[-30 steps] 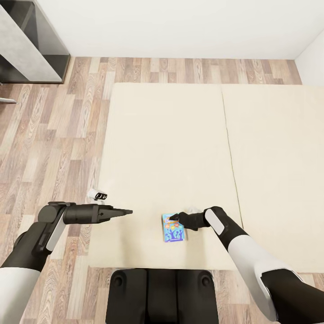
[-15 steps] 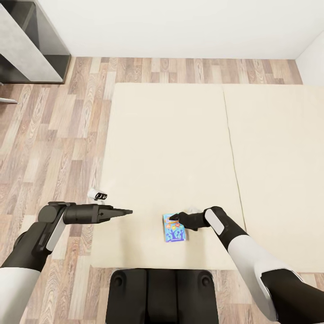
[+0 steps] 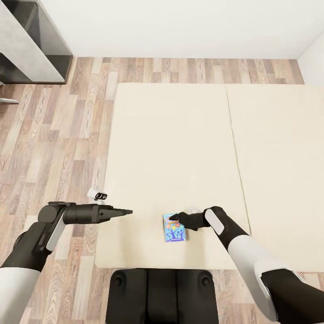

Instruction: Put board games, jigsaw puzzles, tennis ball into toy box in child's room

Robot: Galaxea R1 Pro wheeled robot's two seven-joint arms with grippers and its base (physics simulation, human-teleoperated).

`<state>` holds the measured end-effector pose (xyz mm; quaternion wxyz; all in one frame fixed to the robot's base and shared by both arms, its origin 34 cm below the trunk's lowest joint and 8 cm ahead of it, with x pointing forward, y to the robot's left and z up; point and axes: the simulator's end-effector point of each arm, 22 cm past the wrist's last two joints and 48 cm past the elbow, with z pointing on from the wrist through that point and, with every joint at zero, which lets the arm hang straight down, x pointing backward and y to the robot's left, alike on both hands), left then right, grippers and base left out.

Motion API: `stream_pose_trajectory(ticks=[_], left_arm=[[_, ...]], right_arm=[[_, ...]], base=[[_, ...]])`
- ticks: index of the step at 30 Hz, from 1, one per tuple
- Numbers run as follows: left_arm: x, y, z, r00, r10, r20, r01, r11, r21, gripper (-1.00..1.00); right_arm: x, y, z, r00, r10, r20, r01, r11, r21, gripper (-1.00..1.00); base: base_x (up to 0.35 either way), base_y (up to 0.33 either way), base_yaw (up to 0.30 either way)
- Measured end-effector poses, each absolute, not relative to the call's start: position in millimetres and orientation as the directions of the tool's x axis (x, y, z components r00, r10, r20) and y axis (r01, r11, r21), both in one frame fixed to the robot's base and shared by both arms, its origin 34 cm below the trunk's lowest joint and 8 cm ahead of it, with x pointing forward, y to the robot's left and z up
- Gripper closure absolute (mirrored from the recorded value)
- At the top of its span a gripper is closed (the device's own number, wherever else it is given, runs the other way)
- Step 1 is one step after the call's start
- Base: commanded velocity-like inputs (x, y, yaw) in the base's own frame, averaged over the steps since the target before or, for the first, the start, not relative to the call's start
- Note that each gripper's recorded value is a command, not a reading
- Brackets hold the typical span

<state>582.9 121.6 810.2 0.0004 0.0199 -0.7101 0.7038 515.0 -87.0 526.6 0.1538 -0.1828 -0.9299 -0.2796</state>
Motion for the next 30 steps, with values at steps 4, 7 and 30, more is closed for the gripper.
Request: stream_pose_trajectory(ticks=[4,7,30], left_arm=[[582.8,121.6,810.1,-0.999,-0.028,0.029,-0.029,0.009,-1.0,-1.0],[582.9,121.6,810.1,-0.999,-0.028,0.029,-0.029,0.009,-1.0,-1.0],[582.9,121.6,810.1,-0.999,-0.028,0.029,-0.029,0.009,-1.0,-1.0]], right_arm=[[514.9,-87.2,526.6,-0.886,0.253,0.388,0.425,0.777,0.463,-1.0],[515.1,-87.4,526.6,-0.886,0.254,0.388,0.426,0.777,0.464,-1.0],[515.3,-86.8,526.8,-0.886,0.255,0.388,0.427,0.775,0.465,-1.0]], base=[[0.0,0.099,0.0],[0.0,0.129,0.0],[0.0,0.098,0.0]])
